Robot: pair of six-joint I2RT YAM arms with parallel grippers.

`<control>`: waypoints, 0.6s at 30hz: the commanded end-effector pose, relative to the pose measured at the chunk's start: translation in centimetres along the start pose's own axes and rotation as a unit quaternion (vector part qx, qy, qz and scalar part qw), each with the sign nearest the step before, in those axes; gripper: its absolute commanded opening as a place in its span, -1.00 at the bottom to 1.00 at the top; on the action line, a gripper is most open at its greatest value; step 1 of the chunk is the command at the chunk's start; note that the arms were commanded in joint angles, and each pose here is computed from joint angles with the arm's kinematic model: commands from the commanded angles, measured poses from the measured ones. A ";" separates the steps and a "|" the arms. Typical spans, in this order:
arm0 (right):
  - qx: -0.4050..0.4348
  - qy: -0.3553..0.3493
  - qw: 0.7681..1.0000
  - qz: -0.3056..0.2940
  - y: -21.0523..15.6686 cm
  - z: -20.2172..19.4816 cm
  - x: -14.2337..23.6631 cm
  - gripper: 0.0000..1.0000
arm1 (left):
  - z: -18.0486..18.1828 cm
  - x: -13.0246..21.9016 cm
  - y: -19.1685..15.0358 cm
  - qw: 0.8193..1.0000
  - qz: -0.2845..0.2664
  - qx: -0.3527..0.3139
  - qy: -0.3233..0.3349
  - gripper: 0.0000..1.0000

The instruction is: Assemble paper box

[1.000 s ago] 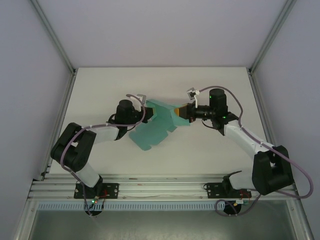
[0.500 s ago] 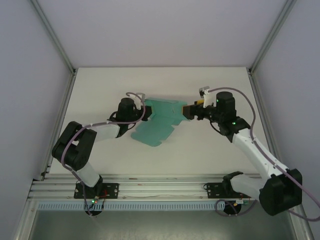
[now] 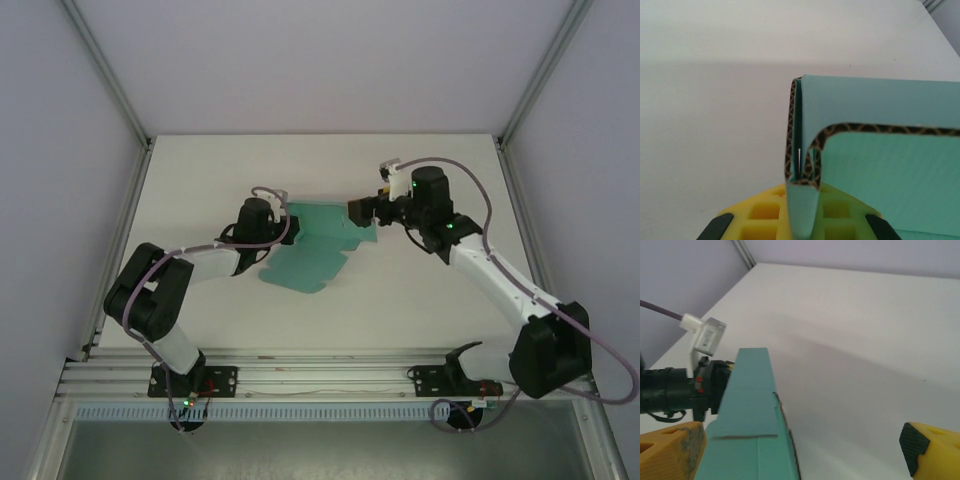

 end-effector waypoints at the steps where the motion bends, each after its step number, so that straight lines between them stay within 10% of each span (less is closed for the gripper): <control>1: 0.010 -0.011 1.000 0.025 -0.5 -0.3 -1.5 0.99 | -1.0 0.9 1.7 0.999 -0.028 -0.015 -0.002 -1.00; 18: 0.050 -0.062 0.996 0.040 -1.5 0.4 -1.9 0.99 | -1.6 0.5 1.9 0.998 -0.018 -0.044 0.039 -1.00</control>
Point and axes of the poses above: each hand's point on the last joint's axis, 136 mm out from that joint toward the fingers, its own x axis back along the fingers, its own z axis along the line the jaws close on, y = z × x, the point moved 7 cm from there along x, back along the fingers, and after that the axes turned 3 degrees about -x, right-handed, at the moved point
